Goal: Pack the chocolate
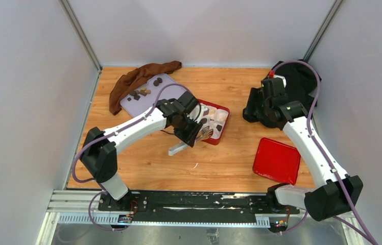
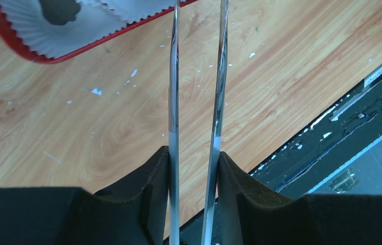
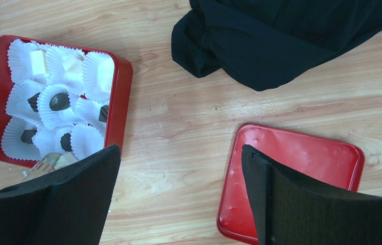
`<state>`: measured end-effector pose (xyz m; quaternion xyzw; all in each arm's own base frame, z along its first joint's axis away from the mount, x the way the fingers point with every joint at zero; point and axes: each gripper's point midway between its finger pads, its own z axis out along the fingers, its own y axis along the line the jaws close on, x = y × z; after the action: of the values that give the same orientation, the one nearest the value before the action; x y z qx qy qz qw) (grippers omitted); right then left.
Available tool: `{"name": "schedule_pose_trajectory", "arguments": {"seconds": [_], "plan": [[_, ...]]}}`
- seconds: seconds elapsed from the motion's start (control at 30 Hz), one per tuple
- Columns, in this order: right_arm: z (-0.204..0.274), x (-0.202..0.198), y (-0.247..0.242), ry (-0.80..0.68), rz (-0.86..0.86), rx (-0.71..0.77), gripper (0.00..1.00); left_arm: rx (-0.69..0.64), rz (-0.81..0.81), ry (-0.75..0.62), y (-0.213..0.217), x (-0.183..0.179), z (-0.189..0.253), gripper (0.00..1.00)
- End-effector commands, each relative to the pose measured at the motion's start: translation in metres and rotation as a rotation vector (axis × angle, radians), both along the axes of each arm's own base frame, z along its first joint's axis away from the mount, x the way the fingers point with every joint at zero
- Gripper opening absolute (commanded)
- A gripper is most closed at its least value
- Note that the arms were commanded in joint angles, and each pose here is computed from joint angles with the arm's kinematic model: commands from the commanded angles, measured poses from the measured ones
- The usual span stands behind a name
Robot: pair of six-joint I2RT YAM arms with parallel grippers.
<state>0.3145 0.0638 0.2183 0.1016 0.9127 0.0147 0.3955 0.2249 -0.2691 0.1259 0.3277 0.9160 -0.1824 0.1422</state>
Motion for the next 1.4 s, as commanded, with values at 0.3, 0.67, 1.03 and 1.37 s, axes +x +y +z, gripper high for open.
{"name": "schedule_pose_trajectory", "arguments": {"seconds": [0.3, 0.67, 1.03, 1.37], "plan": [[0.0, -0.007, -0.009, 0.004, -0.036, -0.012, 0.92, -0.028, -0.044, 0.006, -0.023, 0.006, 0.004, 0.0], [-0.001, -0.006, -0.009, 0.009, -0.03, -0.02, 0.92, -0.04, -0.043, 0.038, -0.033, 0.009, 0.0, 0.17], [0.0, -0.005, -0.009, 0.007, -0.026, -0.024, 0.92, -0.043, -0.045, 0.035, -0.034, 0.009, 0.002, 0.34], [0.0, -0.004, -0.007, 0.007, -0.022, -0.015, 0.92, -0.037, -0.045, 0.035, -0.031, 0.008, 0.001, 0.43]]}}
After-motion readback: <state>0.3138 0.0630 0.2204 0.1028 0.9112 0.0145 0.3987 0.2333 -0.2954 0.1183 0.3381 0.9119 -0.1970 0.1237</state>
